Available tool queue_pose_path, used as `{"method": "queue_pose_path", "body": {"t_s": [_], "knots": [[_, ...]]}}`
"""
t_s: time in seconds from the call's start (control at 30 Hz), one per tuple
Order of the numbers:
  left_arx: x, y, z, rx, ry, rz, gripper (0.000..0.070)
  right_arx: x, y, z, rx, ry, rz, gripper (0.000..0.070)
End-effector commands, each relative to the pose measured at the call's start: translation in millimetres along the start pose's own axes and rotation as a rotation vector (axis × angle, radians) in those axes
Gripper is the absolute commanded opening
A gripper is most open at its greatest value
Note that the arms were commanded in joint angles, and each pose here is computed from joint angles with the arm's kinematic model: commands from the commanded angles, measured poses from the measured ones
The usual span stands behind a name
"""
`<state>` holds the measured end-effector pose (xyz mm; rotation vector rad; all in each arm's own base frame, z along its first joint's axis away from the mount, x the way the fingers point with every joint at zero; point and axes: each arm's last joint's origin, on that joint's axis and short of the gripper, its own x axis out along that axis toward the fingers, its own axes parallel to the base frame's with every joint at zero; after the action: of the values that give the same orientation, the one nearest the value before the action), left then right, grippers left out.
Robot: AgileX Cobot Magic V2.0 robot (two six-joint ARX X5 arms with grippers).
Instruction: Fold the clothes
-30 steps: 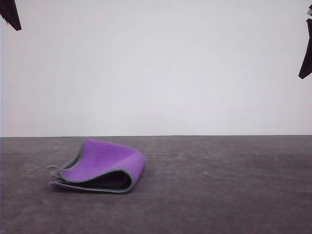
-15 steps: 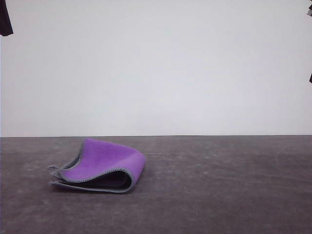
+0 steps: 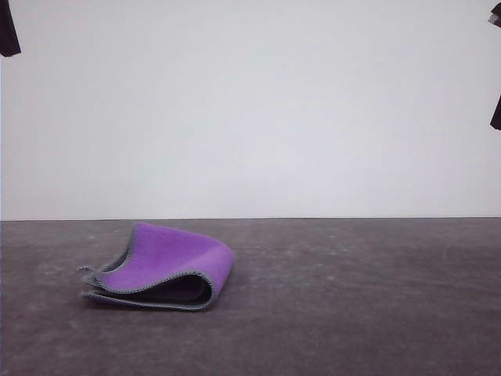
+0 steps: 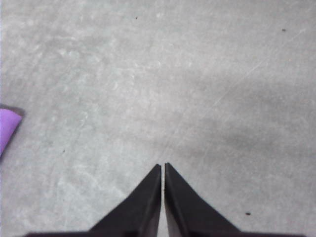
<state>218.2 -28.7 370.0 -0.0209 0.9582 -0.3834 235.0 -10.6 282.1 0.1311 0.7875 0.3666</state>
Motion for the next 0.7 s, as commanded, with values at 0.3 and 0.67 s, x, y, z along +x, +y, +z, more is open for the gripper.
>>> {"method": "queue_pose_path", "body": {"t_s": [0.3, 0.67], "knots": [[43.6, 6.0, -105.0, 0.028, -0.452, 0.050, 0.0016, 1.1, -0.5, 5.1, -0.010, -0.032, 0.003, 0.0006], [88.8, 21.0, -209.3, -0.078, -0.784, 0.225, 0.0016, 0.8, -0.9, 10.0, -0.033, -0.080, -0.002, 0.0006]]}}
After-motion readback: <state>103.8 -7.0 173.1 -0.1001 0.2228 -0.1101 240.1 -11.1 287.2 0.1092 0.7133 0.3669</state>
